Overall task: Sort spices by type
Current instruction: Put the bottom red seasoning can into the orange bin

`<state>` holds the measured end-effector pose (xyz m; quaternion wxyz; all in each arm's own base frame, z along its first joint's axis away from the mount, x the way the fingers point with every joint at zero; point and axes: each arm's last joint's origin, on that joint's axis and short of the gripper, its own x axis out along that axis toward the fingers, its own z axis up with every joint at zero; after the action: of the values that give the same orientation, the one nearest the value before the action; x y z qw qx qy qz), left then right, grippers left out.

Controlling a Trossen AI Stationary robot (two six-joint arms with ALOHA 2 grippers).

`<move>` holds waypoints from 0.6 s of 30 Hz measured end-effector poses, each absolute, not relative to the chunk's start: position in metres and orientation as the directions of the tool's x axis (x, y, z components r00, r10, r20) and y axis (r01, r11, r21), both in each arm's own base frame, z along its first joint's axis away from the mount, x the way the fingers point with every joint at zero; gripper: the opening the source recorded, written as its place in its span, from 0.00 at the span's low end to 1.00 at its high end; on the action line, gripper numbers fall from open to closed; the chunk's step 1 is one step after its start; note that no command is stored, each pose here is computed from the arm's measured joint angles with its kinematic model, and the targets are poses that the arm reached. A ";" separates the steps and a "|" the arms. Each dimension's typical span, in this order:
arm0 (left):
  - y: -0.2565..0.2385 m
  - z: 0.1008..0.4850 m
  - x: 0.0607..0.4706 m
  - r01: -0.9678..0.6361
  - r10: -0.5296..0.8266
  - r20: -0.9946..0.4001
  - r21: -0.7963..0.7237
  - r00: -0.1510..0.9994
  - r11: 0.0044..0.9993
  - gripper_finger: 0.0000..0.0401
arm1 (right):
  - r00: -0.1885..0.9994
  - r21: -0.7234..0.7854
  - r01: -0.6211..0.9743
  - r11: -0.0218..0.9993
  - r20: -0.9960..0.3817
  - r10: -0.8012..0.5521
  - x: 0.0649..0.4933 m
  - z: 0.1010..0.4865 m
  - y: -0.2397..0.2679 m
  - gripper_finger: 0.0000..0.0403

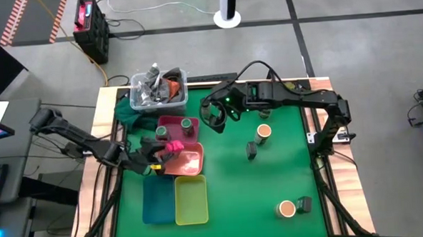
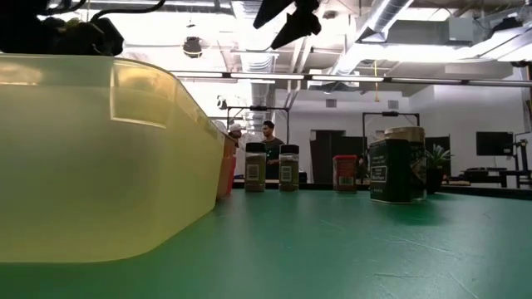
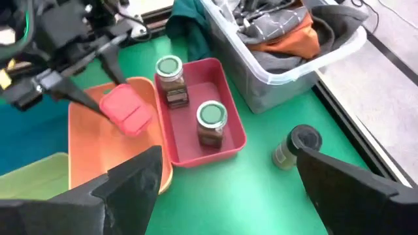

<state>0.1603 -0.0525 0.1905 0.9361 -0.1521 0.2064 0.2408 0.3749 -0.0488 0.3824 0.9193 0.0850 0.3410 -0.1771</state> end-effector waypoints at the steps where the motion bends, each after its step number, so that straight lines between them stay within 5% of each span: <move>1: -0.054 0.188 0.161 -0.525 0.399 -0.461 -0.184 0.792 0.831 0.46 | 0.705 0.039 0.391 0.920 -0.655 -0.271 0.375 0.383 -0.051 0.93; 18: -0.069 0.153 0.170 -0.604 0.484 -0.524 -0.076 0.701 0.793 0.51 | 0.700 0.048 0.403 0.914 -0.660 -0.274 0.374 0.382 -0.052 0.93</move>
<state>0.1703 -0.0693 0.1534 0.9142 -0.1220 0.2468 0.2975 0.3742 -0.0522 0.3820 0.9169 0.0950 0.3408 -0.1847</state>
